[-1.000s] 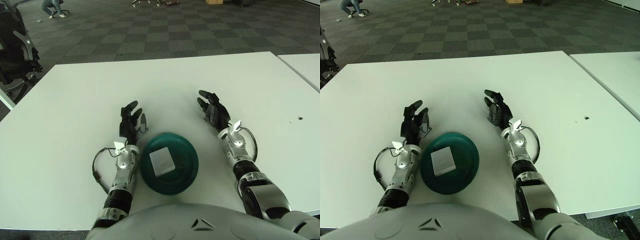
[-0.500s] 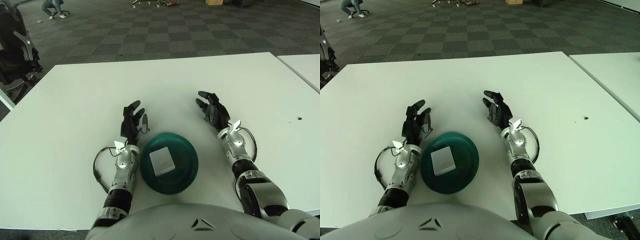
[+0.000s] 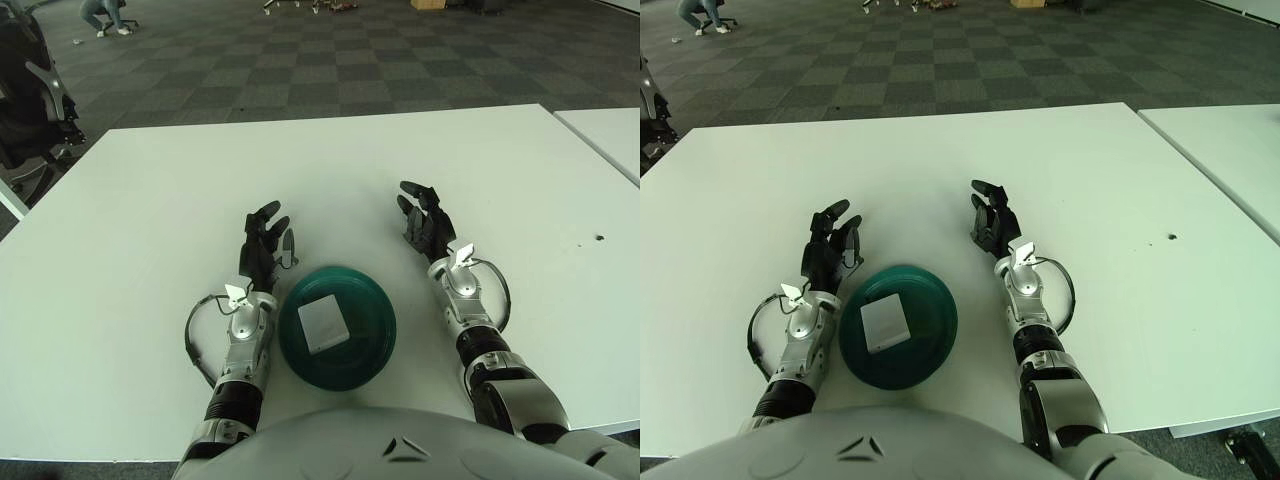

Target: Put the charger into the plate.

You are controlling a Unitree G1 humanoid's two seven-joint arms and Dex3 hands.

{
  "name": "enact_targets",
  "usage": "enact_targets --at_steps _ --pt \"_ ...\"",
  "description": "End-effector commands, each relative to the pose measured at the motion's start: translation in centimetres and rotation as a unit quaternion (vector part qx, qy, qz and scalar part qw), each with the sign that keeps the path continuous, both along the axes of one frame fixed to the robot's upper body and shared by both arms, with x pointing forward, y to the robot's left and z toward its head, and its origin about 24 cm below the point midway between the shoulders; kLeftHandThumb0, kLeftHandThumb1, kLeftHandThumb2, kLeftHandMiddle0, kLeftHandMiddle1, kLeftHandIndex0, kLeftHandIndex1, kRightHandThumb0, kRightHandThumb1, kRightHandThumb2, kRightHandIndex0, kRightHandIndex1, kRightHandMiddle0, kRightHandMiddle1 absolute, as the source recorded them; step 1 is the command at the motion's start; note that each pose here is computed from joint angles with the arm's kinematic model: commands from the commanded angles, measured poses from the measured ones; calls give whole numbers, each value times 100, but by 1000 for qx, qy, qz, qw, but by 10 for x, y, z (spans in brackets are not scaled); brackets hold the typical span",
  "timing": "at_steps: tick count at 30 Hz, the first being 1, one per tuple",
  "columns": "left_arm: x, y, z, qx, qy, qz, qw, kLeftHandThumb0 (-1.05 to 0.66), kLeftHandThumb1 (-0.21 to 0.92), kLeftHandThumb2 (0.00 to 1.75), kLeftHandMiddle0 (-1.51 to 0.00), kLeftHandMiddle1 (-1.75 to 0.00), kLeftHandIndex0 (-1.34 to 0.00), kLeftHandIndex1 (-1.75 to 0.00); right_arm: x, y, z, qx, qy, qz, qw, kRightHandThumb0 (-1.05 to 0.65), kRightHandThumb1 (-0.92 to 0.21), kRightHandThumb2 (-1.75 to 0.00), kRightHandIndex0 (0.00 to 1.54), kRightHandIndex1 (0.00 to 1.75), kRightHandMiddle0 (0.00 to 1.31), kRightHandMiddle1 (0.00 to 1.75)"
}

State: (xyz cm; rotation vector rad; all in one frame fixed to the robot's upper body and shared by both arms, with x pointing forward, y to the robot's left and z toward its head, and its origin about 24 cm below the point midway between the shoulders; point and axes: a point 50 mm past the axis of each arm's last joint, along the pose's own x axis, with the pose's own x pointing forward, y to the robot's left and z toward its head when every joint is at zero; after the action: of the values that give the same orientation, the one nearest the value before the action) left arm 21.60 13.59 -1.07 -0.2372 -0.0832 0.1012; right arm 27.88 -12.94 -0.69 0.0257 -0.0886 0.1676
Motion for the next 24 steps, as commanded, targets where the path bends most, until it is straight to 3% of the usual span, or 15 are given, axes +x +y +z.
enact_targets --at_steps 1,11,18,24 --pt "-85 0 -34 -8 121 51 991 -77 92 79 -22 -78 0 -95 -71 26 -61 41 161 -16 986 -102 -92 -84 16 0 0 58" --pt "-103 10 -27 26 112 83 990 -81 92 79 -22 -86 0 -111 -88 16 -49 48 151 -22 987 -96 -92 -80 9 0 0 39" --pt "-106 11 -27 38 117 106 987 -80 92 80 -23 -86 0 -110 -93 8 -48 80 160 -24 984 -92 -92 -74 5 0 0 29" --pt "-105 11 -26 59 119 118 984 -81 92 83 -24 -76 0 -110 -95 5 -46 79 157 -25 984 -88 -92 -70 5 0 0 26"
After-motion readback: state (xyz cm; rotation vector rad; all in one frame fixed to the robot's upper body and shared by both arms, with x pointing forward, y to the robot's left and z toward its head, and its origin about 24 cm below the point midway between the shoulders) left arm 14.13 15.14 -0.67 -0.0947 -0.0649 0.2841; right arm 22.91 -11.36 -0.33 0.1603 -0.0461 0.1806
